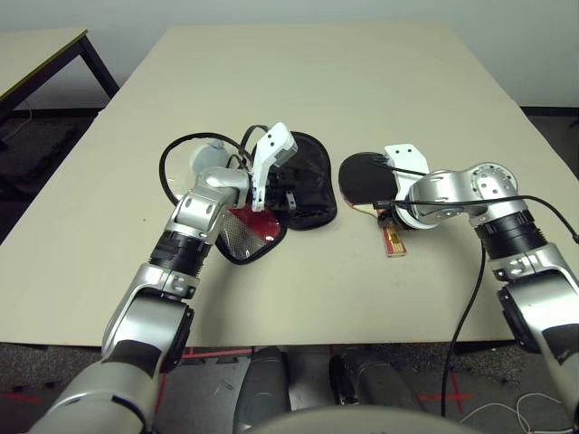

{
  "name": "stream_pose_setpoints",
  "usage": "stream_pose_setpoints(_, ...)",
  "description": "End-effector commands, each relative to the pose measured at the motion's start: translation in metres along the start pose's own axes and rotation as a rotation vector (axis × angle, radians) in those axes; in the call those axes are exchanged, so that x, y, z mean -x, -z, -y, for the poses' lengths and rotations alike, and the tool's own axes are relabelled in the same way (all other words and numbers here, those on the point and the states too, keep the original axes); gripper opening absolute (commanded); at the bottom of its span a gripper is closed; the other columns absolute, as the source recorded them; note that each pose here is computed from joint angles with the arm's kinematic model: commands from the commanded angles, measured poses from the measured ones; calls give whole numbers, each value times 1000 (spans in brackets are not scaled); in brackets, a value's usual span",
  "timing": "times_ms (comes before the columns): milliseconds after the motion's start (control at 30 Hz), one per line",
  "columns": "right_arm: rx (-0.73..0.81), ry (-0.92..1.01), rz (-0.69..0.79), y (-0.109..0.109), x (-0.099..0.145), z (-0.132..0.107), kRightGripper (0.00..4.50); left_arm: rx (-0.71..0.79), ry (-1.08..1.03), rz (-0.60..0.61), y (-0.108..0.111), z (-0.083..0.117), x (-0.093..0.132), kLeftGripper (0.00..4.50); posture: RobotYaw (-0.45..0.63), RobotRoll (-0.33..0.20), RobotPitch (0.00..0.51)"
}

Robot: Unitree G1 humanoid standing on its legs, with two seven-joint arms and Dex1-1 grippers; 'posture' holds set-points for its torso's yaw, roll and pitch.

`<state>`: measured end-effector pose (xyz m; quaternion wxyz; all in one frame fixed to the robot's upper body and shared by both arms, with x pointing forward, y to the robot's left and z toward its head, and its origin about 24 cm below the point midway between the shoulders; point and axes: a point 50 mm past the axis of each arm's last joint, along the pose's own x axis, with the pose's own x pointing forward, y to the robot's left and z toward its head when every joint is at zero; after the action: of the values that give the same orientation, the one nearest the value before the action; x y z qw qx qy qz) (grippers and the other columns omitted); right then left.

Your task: Store the ping-pong paddle in its case and zip it.

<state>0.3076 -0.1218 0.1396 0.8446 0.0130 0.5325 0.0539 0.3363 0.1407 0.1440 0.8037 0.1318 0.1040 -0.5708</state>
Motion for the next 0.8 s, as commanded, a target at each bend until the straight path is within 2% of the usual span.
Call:
stream_pose_setpoints(33, -32, 62, 6, -4, -3, 15, 1133, 6, -45, 8, -1, -4, 8, 4500, 52, 0, 81)
stream_pose_setpoints(167, -22, 78, 74, -23, 11, 23, 1133, 11, -106, 38, -9, -11, 17, 4500, 37, 0, 71)
stream_pose_setpoints(300, 21, 54, 122, -40, 21, 15, 1131, 26, -174, 56, -14, -18, 29, 4500, 28, 0, 62)
stream_pose_setpoints(533, 109, -96, 154, -58, 34, -41, 1130, 48, -262, 36, -17, -21, 61, 4500, 50, 0, 54)
stream_pose_setpoints(800, 132, -188, 115, -60, 32, -92, 1129, 42, -341, 8, -20, -17, 91, 4500, 140, 0, 61)
